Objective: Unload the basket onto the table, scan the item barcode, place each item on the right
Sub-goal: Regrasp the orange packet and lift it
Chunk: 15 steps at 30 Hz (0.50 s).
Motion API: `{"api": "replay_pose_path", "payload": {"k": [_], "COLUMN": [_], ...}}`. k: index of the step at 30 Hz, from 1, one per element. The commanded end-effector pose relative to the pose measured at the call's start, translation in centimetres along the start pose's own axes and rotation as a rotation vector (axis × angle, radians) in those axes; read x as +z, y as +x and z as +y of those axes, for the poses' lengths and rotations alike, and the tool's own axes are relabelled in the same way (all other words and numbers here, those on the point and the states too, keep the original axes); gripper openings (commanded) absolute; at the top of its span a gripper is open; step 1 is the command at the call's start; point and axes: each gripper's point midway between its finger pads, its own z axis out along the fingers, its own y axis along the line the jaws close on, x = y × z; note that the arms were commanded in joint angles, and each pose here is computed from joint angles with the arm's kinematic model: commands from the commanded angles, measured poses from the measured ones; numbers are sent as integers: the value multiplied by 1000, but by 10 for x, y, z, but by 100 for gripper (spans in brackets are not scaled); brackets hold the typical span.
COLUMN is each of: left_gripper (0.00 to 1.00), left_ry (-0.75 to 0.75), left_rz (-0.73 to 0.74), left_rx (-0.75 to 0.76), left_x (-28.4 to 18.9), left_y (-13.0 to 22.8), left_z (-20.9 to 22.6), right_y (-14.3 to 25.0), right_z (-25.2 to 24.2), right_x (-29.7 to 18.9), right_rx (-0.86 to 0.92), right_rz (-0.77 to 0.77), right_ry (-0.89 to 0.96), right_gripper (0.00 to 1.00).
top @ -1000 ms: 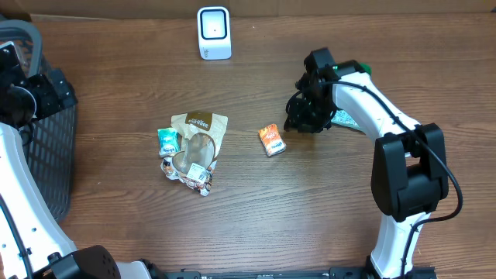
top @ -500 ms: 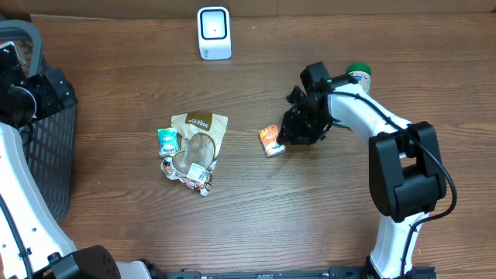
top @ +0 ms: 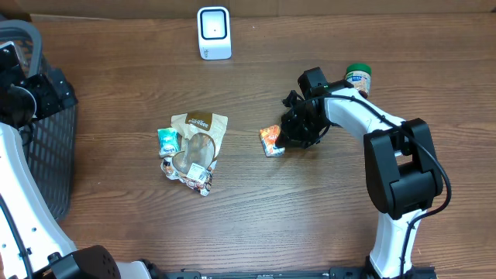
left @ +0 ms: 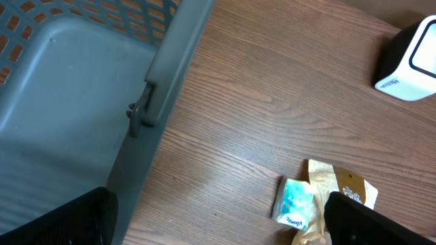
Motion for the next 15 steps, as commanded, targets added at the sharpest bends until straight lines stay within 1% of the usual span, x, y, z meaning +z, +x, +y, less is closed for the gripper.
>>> {"api": "replay_pose_path", "payload": {"k": [1, 3, 5, 8, 10, 11, 12, 14, 15], "left_gripper": [100, 100, 100, 100, 100, 100, 100, 99, 99], "left_ry": [12, 12, 12, 12, 12, 12, 12, 12, 12], "left_rz": [-26, -26, -26, -26, -26, -26, -26, -26, -26], "left_rx": [-4, -4, -4, -4, -4, -4, -4, -4, -4], "left_x": [-7, -7, -7, -7, -7, -7, -7, -7, -7], "left_y": [-6, -6, -6, -6, -6, -6, -6, -6, -6], "left_z": [-3, -3, -3, -3, -3, -3, -3, -3, -3], "right_y": [5, 7, 7, 6, 8, 9, 11, 13, 13], "right_z": [-3, 7, 25, 74, 111, 119, 132, 143, 143], "right_x": [7, 5, -3, -35, -77, -89, -111, -128, -129], "right_rx": [26, 41, 44, -26, -118, -137, -177, -210, -200], "right_rz": [24, 39, 50, 52, 37, 33, 28, 35, 41], "right_ry": [0, -58, -171, -484, -772, -839, -963, -1064, -1064], "right_gripper": [4, 4, 4, 4, 4, 4, 4, 4, 4]}}
